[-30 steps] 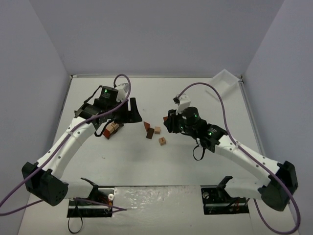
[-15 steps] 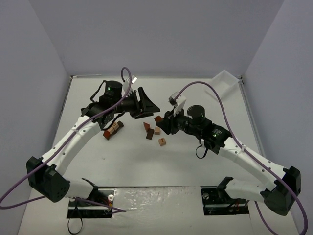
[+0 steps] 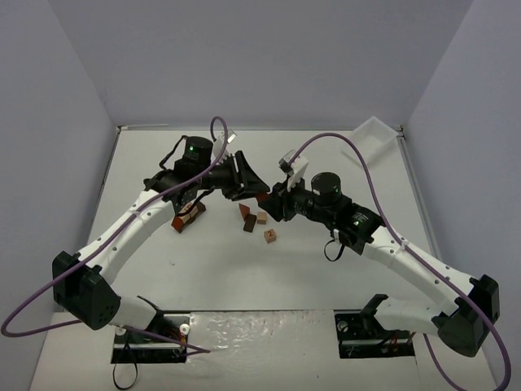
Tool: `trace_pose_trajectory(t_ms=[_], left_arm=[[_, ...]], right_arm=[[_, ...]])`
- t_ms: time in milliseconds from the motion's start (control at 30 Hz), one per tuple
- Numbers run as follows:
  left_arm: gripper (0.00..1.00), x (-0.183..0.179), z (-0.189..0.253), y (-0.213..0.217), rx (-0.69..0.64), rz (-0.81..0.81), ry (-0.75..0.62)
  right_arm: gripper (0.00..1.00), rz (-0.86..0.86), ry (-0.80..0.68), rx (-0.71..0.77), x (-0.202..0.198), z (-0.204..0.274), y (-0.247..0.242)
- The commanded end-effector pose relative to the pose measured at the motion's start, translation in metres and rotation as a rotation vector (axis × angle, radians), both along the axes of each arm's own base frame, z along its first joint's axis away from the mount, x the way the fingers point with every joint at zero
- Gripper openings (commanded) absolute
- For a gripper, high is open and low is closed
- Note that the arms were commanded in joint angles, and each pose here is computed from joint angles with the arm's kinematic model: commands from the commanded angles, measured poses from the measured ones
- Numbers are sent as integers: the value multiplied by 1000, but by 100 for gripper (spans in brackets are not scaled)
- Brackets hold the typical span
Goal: Build the wood block tower
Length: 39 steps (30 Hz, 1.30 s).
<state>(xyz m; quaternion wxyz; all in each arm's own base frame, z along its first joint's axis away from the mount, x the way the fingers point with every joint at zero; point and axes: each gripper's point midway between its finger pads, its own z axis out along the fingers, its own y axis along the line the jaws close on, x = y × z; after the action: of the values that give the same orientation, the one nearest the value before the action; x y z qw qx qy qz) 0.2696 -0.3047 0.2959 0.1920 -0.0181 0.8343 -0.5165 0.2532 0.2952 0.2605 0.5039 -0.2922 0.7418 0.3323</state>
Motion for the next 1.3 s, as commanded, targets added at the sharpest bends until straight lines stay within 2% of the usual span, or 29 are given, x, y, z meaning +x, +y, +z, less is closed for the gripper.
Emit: trace_pose_trajectory(t_ms=[0,100,233,367,500,533,633,667,700,733,833,967,1067,1267], left_arm=[[30,-6,17,-2,-33,-35,-38],[30,-8,11,-2,-26,-44,-20],[22,-11,8,-2,-26,-57,-12],[20,-14,6,-2,-27,-69,-6],[5,-15,3,-1,-22,-73,-12],[1,-15,4,-1,-23,-75,-20],[0,-15,4,-1,-25,-76,-36],[0,-15,4,-1,-27,-77,-43],[0,-15,5,0,-28,-76,-53],[0,-14,6,0,-27,-76,-67],[0,-12,4,5,0,-66,-110],[0,-8,-4,13,68,-39,-149],[0,-5,-22,27,170,-17,-186],[0,5,-80,62,404,73,-244]], right_arm=[[1,4,-110,85,10,40,9],[1,0,-105,85,10,39,9],[1,1,-101,86,11,37,10],[1,-6,-99,80,13,33,10],[2,-5,-93,78,13,30,12],[5,-6,-90,79,13,29,12],[16,-6,-80,79,14,26,13],[25,-6,-79,78,14,26,13],[41,-4,-73,77,13,24,13],[51,-3,-67,75,13,22,14],[69,-9,-57,71,13,18,13],[79,-20,-37,64,13,10,11],[91,-27,-15,62,11,3,9],[95,-125,19,11,11,-15,-16]])
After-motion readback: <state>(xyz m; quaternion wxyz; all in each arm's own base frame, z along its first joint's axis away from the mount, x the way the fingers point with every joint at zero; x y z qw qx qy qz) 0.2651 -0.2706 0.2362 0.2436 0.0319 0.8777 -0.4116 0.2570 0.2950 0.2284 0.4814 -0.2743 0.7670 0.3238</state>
